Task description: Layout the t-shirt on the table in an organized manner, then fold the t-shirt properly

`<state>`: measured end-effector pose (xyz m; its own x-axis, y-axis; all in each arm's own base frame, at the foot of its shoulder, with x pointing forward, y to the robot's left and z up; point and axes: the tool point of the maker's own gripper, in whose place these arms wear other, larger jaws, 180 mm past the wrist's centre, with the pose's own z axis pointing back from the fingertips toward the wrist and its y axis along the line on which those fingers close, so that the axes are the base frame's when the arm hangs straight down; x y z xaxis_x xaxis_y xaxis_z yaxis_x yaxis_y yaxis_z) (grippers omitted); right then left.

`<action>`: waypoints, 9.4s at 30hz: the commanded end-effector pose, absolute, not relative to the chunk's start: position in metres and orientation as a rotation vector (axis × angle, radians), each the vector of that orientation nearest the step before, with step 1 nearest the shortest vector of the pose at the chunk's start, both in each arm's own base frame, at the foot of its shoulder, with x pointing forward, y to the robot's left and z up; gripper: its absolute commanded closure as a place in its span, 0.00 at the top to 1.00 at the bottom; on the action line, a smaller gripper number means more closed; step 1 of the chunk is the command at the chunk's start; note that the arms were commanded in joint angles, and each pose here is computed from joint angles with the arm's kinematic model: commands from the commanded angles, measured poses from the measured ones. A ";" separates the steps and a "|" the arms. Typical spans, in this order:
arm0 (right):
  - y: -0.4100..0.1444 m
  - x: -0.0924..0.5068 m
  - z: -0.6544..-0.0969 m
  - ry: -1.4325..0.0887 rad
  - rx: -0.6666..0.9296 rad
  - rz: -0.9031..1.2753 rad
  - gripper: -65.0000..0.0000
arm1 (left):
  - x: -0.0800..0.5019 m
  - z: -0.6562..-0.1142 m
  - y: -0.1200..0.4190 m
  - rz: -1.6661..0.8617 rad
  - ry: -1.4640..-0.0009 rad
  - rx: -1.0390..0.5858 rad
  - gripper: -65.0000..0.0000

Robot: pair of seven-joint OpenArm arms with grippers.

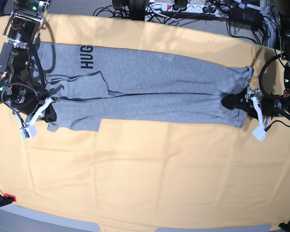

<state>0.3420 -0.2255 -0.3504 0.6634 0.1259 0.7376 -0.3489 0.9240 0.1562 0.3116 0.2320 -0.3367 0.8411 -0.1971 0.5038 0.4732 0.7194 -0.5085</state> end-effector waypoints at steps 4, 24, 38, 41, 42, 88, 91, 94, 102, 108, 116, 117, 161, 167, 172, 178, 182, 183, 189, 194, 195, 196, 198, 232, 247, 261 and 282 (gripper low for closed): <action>-0.222 0.351 -0.326 -0.877 0.346 0.283 0.00 | 0.318 -0.326 0.243 -0.388 -0.461 -0.635 0.75; -0.190 0.297 -0.317 -0.853 0.390 0.389 0.00 | 0.327 -0.320 0.242 -0.370 -0.518 -0.647 0.75; -0.203 0.254 -0.332 -0.730 0.222 0.486 0.00 | 0.327 -0.320 0.242 -0.370 -0.518 -0.647 0.75; -0.215 0.254 -0.335 -0.703 0.169 0.498 0.00 | 0.327 -0.320 0.242 -0.370 -0.518 -0.647 0.75; -0.216 0.253 -0.335 -0.699 0.166 0.499 0.00 | 0.327 -0.320 0.242 -0.370 -0.518 -0.647 0.75; -0.213 0.258 -0.389 -0.703 0.183 0.335 0.00 | 0.288 -0.270 0.359 0.037 -0.905 -0.636 0.75; -0.214 0.252 -0.394 -0.667 0.182 0.338 0.00 | 0.288 -0.279 0.348 0.047 -0.899 -0.667 0.75; -0.215 0.245 -0.399 -0.621 0.177 0.347 0.00 | 0.290 -0.291 0.339 0.075 -0.903 -0.684 0.75; -0.209 0.246 -0.396 -0.635 0.218 0.334 0.00 | 0.296 -0.339 0.292 0.083 -0.825 -0.707 0.75; -0.208 0.247 -0.395 -0.641 0.229 0.330 0.00 | 0.293 -0.366 0.244 -0.030 -0.694 -0.752 0.75; -0.208 0.246 -0.396 -0.634 0.229 0.331 0.00 | 0.280 -0.377 0.202 -0.142 -0.562 -0.835 0.75; -0.207 0.246 -0.396 -0.631 0.232 0.331 0.00 | 0.280 -0.374 0.201 -0.143 -0.565 -0.853 0.73; -0.206 0.246 -0.395 -0.635 0.238 0.329 0.00 | 0.295 -0.255 0.097 -0.551 -0.804 -1.055 0.00; -0.206 0.246 -0.395 -0.633 0.237 0.329 0.00 | 0.278 -0.251 0.051 -0.636 -0.798 -1.153 0.00; -0.206 0.246 -0.395 -0.633 0.238 0.329 0.00 | 0.267 -0.262 0.013 -0.674 -0.745 -1.197 0.00; -0.206 0.246 -0.395 -0.632 0.238 0.330 0.00 | 0.261 -0.275 -0.036 -0.717 -0.710 -1.202 0.00; -0.206 0.246 -0.395 -0.632 0.238 0.330 0.00 | 0.267 -0.273 -0.061 -0.709 -0.759 -1.191 0.00; -0.206 0.246 -0.395 -0.632 0.238 0.330 0.00 | 0.268 -0.272 -0.066 -0.706 -0.771 -1.190 0.00; -0.205 0.245 -0.395 -0.632 0.242 0.347 0.00 | 0.269 -0.260 -0.088 -0.689 -0.808 -1.231 0.00; -0.205 0.245 -0.395 -0.632 0.243 0.347 0.00 | 0.269 -0.249 -0.103 -0.674 -0.830 -1.277 0.00; -0.205 0.245 -0.395 -0.633 0.243 0.347 0.00 | 0.269 -0.248 -0.103 -0.672 -0.832 -1.285 0.00; -0.205 0.245 -0.395 -0.632 0.243 0.347 0.00 | 0.268 -0.246 -0.104 -0.671 -0.831 -1.300 0.00; -0.205 0.245 -0.395 -0.632 0.242 0.347 0.00 | 0.264 -0.241 -0.104 -0.680 -0.819 -1.332 0.27; -0.205 0.245 -0.395 -0.633 0.242 0.345 0.00 | 0.334 -0.265 -0.010 -0.500 -0.917 -0.914 0.00; -0.204 0.246 -0.394 -0.637 0.248 0.343 0.00 | 0.251 -0.287 -0.094 -0.840 -0.687 -1.067 0.00; -0.204 0.247 -0.393 -0.643 0.249 0.347 0.00 | 0.219 -0.233 -0.130 -1.009 -0.671 -1.342 0.00; -0.205 0.280 -0.369 -0.727 0.229 0.362 0.00 | 0.266 -0.316 -0.056 -0.682 -0.639 -0.938 0.00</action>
<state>0.2750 -0.1981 -0.3756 0.7008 0.2251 0.6769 -0.3992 0.9102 0.1105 0.2578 -0.0504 -0.3317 0.6513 -0.2745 0.7074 0.7394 0.4392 -0.5103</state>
